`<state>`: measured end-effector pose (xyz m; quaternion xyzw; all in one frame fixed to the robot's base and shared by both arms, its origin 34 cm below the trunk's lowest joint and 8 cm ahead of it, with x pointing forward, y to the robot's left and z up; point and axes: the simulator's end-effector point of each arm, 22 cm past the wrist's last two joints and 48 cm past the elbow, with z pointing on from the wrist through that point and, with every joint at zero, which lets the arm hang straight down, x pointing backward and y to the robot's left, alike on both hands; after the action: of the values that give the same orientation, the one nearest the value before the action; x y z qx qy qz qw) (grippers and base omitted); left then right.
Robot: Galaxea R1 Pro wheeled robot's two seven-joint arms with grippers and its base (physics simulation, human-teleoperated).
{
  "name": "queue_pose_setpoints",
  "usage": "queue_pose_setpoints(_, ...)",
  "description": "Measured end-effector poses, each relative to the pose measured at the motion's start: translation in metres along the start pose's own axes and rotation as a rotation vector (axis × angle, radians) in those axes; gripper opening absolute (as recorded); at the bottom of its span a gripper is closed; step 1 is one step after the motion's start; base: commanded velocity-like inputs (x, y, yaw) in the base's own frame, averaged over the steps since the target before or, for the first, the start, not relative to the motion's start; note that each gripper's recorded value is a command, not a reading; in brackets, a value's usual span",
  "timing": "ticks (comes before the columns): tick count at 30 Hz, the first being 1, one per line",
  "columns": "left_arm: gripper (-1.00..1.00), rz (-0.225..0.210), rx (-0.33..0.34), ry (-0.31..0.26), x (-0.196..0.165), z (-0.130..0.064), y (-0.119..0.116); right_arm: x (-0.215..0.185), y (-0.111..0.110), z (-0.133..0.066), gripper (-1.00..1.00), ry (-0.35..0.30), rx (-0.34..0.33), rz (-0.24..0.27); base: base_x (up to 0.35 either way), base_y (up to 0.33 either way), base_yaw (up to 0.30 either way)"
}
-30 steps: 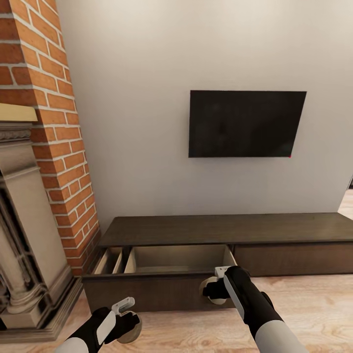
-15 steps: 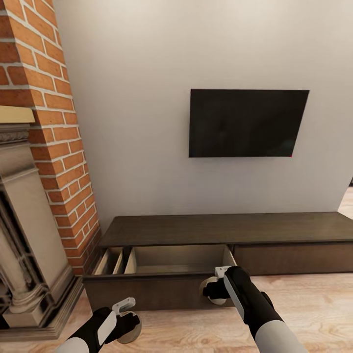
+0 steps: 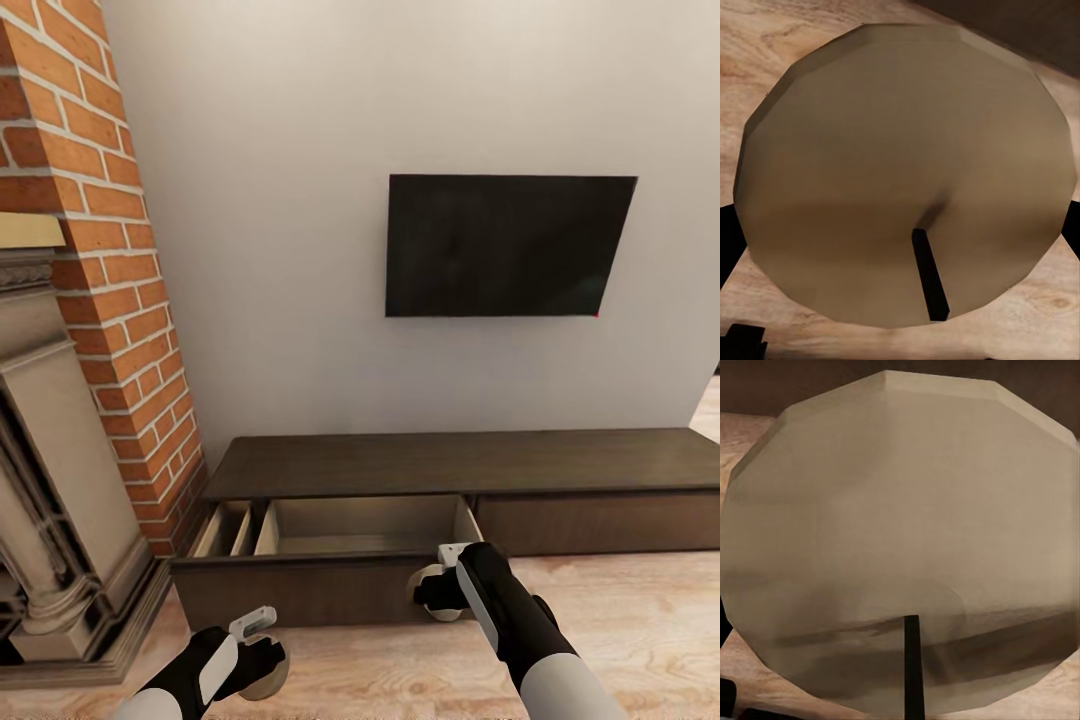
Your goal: Place each of the two pumpkins and all three candles from the living room inside a cabinet in the living room (use any cabinet), then make sure every cabinet is closed, and position the cauldron so it is next to a table in the living room.
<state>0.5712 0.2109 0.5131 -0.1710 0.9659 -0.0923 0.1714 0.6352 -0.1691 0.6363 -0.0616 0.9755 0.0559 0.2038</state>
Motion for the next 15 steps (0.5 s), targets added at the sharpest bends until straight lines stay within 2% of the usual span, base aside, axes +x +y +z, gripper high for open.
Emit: queue_pose_setpoints(15, -1.00, -0.002, -0.003, 0.015, 0.0059, 0.0050, 0.0016, 0.0048, 0.0001, 0.0065, -1.00, 0.014, -0.002, 0.002, 0.000, 0.000, 0.000)
